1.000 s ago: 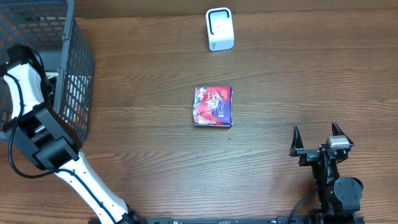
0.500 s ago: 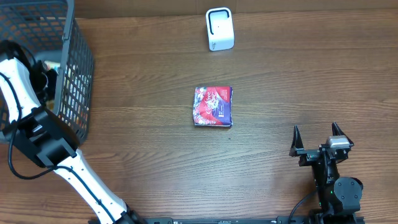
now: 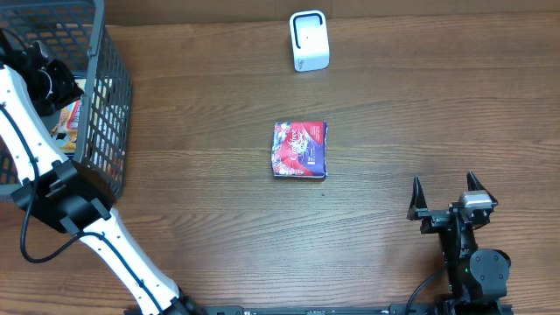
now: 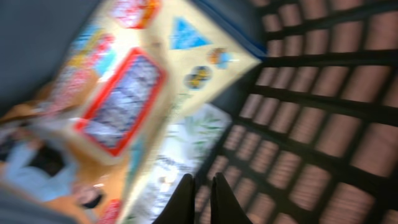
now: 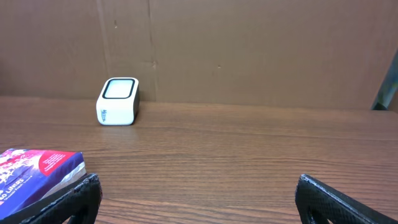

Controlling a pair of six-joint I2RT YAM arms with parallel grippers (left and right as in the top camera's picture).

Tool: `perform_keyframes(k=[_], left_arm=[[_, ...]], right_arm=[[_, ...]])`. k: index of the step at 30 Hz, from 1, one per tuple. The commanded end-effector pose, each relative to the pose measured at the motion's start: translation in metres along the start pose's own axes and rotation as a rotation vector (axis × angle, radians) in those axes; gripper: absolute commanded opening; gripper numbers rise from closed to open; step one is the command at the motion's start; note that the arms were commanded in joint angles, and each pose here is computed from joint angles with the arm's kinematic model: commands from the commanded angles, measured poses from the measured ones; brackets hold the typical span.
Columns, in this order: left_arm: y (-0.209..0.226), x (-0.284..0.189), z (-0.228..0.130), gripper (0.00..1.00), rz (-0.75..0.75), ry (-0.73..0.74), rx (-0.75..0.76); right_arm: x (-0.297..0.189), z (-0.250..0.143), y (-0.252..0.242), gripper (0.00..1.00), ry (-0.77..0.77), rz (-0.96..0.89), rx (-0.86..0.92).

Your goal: Scan the item barcode

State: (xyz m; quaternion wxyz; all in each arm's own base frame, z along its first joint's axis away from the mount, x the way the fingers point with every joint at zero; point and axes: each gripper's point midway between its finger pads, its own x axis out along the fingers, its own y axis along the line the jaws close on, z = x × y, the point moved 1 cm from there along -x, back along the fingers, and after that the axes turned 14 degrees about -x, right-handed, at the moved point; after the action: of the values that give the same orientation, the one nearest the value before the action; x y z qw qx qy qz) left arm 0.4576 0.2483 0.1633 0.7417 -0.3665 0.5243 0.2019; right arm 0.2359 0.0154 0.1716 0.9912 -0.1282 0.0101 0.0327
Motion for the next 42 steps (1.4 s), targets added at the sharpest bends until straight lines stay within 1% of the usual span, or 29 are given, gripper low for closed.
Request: perform_keyframes(k=[1, 3, 5, 6, 7, 8, 9, 10, 13, 15, 17, 20, 23, 32, 42], left_arm=[[0.034, 0.002, 0.007, 0.17, 0.205, -0.048, -0.037], [0.039, 0.006, 0.009, 0.27, 0.229, -0.052, -0.037], [0.04, 0.014, 0.01, 0.47, 0.219, -0.051, -0.037], [0.039, 0.018, 0.011, 0.62, 0.214, -0.049, -0.035], [0.037, 0.023, 0.01, 0.73, 0.208, -0.044, -0.031], [0.035, 0.028, 0.009, 0.8, 0.2, -0.038, -0.027], [0.033, 0.033, 0.008, 0.85, 0.193, -0.034, -0.02], [0.03, 0.038, 0.007, 0.87, 0.187, -0.03, -0.006], [0.023, 0.055, 0.004, 0.89, 0.184, -0.018, 0.062], [0.02, 0.068, 0.001, 1.0, 0.197, -0.015, 0.104], [0.025, 0.079, 0.002, 1.0, 0.253, -0.032, 0.124], [0.043, 0.085, 0.01, 1.0, 0.403, -0.091, 0.143], [0.054, 0.087, 0.017, 1.0, 0.487, -0.136, 0.149], [0.066, 0.114, 0.01, 1.0, 0.447, -0.11, 0.134], [0.093, 0.144, -0.017, 1.0, 0.475, -0.029, 0.123]], right_arm=[[0.0, -0.002, 0.0, 1.0, -0.005, -0.001, 0.004], [0.0, -0.002, 0.0, 1.0, -0.005, -0.001, 0.004], [0.0, -0.002, 0.0, 1.0, -0.005, -0.001, 0.004], [0.0, -0.002, 0.0, 1.0, -0.005, -0.001, 0.004], [0.0, -0.002, 0.0, 1.0, -0.005, -0.001, 0.004], [0.0, -0.002, 0.0, 1.0, -0.005, -0.001, 0.004], [0.0, -0.002, 0.0, 1.0, -0.005, -0.001, 0.004], [0.0, -0.002, 0.0, 1.0, -0.005, -0.001, 0.004], [0.0, -0.002, 0.0, 1.0, -0.005, -0.001, 0.004], [0.0, -0.002, 0.0, 1.0, -0.005, -0.001, 0.004], [0.0, -0.002, 0.0, 1.0, -0.005, -0.001, 0.004], [0.0, -0.002, 0.0, 1.0, -0.005, -0.001, 0.004], [0.0, -0.002, 0.0, 1.0, -0.005, -0.001, 0.004], [0.0, -0.002, 0.0, 1.0, -0.005, -0.001, 0.004], [0.0, -0.002, 0.0, 1.0, -0.005, -0.001, 0.004]])
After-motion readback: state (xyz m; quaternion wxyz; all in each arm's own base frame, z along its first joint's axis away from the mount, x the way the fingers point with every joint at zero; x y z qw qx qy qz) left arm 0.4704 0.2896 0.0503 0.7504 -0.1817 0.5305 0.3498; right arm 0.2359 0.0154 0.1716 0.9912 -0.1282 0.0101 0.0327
